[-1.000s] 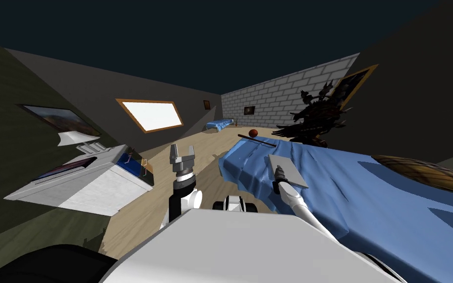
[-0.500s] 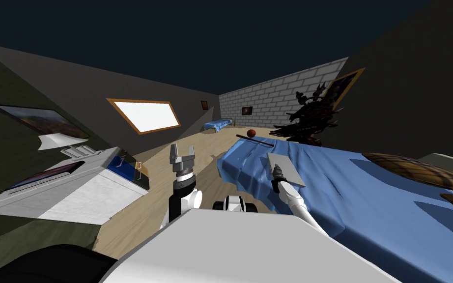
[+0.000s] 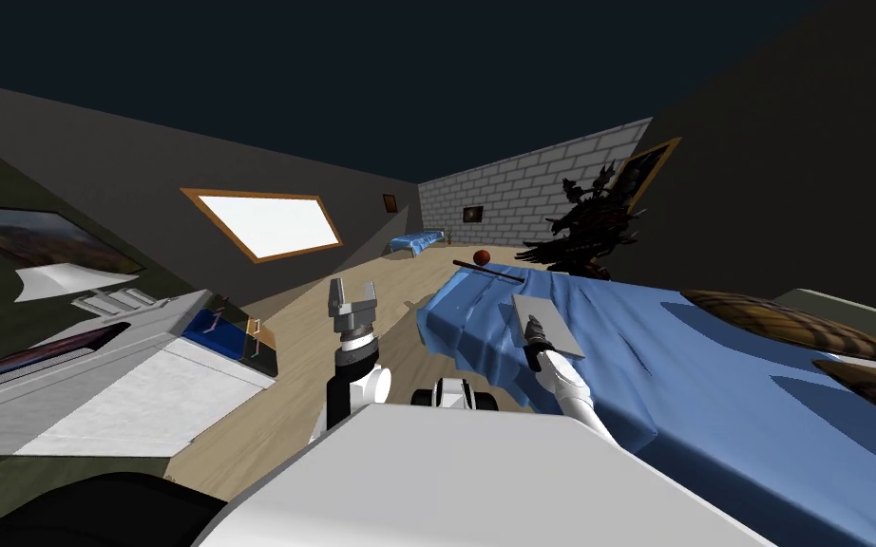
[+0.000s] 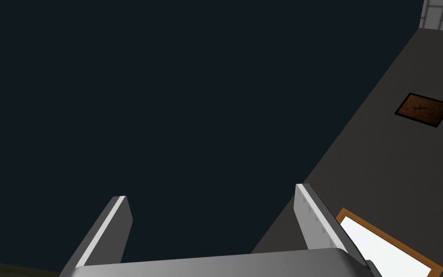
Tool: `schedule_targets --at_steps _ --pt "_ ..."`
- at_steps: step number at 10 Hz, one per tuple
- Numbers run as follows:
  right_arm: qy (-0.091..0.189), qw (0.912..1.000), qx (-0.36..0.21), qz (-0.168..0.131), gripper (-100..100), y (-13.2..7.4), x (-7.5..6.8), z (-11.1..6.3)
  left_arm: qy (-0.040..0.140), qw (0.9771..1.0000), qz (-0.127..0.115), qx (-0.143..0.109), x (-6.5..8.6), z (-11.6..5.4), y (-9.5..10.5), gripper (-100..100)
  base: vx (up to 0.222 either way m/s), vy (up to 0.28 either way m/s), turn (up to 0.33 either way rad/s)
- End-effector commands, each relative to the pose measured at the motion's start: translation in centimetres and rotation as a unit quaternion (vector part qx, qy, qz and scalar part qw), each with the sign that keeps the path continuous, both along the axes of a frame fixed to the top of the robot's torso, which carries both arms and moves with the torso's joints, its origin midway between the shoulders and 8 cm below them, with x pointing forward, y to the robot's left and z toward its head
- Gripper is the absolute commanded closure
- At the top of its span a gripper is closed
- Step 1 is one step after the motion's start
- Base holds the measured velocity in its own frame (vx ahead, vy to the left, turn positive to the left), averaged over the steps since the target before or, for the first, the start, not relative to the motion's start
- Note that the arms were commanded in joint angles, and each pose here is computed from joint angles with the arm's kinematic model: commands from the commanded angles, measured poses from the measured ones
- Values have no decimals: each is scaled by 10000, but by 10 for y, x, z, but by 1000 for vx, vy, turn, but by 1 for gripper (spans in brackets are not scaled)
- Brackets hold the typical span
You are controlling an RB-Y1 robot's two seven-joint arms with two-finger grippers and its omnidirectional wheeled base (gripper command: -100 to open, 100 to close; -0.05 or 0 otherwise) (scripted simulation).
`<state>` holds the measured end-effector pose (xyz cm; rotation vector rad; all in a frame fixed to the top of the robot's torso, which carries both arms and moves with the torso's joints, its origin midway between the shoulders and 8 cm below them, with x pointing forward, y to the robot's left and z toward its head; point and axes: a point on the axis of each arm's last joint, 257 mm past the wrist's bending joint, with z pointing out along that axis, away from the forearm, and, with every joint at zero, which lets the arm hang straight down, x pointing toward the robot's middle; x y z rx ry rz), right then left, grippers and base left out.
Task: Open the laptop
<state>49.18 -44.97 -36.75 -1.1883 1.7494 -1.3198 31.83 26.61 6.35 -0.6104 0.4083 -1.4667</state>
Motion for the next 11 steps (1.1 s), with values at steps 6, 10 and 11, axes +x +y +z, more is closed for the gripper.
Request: schedule_targets --at_steps 6,10,11 --pt "-249 9983 -369 381 -100 12 3 28 -1 10000 -1 0 0 0 0 0 29 2 -52" --pt "-564 9968 -343 445 -100 20 1 48 -1 10000 -1 0 0 0 0 0 29 4 -97" --pt "-554 9966 -424 444 -100 15 -1 49 -1 10000 -1 0 0 0 0 0 12 1 32"
